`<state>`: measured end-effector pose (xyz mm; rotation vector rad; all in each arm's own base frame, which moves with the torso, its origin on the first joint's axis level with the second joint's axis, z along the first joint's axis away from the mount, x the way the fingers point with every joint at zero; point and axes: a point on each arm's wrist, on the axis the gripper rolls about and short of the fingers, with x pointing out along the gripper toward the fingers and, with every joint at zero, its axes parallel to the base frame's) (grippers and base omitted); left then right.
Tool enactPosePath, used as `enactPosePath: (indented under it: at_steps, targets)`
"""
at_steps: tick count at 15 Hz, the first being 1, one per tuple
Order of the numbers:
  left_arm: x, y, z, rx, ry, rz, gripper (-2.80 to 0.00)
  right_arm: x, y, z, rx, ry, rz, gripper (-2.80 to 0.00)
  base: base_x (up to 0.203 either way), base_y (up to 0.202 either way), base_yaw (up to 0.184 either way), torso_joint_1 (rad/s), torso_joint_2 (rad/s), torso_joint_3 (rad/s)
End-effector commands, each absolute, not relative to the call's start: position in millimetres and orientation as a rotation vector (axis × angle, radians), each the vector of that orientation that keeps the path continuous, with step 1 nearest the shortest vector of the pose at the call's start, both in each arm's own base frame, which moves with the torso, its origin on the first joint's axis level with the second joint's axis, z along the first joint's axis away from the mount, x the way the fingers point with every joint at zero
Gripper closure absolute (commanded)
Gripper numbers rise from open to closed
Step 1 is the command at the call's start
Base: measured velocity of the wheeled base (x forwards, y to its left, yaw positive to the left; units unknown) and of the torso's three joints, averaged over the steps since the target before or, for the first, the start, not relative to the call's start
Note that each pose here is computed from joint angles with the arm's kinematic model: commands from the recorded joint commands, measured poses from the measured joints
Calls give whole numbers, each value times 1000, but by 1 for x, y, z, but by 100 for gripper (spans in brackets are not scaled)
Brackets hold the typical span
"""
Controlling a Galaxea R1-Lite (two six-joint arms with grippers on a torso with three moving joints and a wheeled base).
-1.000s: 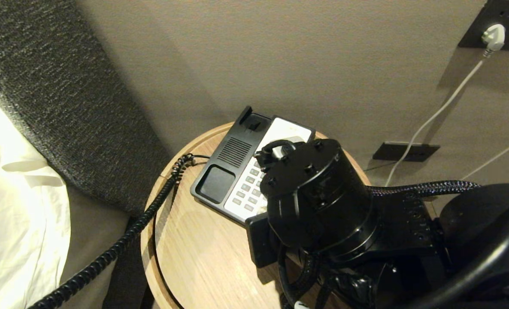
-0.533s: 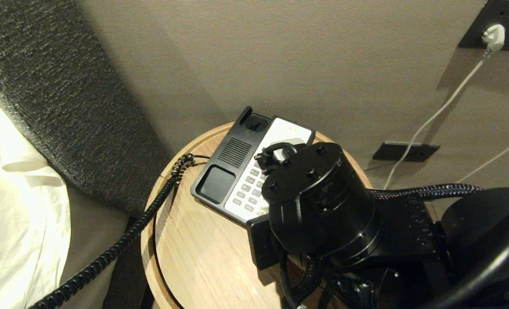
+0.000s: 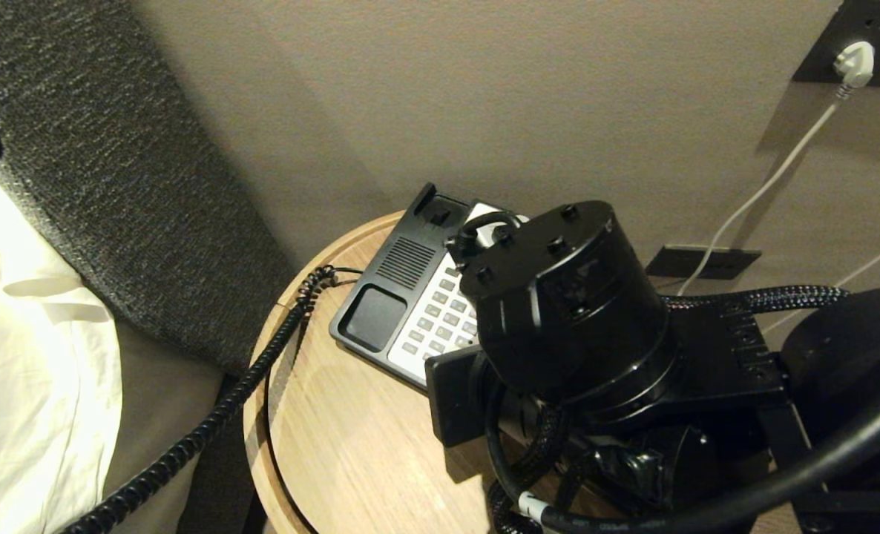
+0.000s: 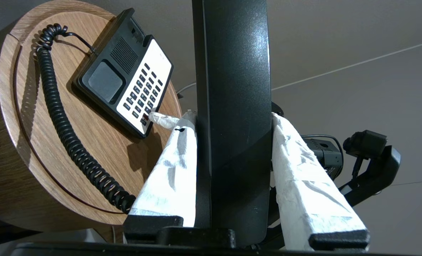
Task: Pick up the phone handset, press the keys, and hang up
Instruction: Dial the number
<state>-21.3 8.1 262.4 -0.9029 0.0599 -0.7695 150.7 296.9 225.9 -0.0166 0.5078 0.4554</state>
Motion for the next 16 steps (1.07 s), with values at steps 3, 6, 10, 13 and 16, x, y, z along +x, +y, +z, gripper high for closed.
enactPosePath:
  at_steps: [3,6,10,13,16]
  targets:
    - [-21,8,261,-907,66,-770,0,151,297,224,-17,508,452,0,0,0,0,0,0,0]
    - [-21,8,261,-907,66,-770,0,152,300,220,-27,518,450,0,0,0,0,0,0,0]
    - [-21,8,261,-907,65,-770,0,152,301,216,-36,525,446,0,0,0,0,0,0,0]
    - [-21,8,262,-907,64,-770,0,152,301,214,-42,529,444,0,0,0,0,0,0,0]
    - [-21,8,262,-907,64,-770,0,151,299,209,-55,540,440,0,0,0,0,0,0,0]
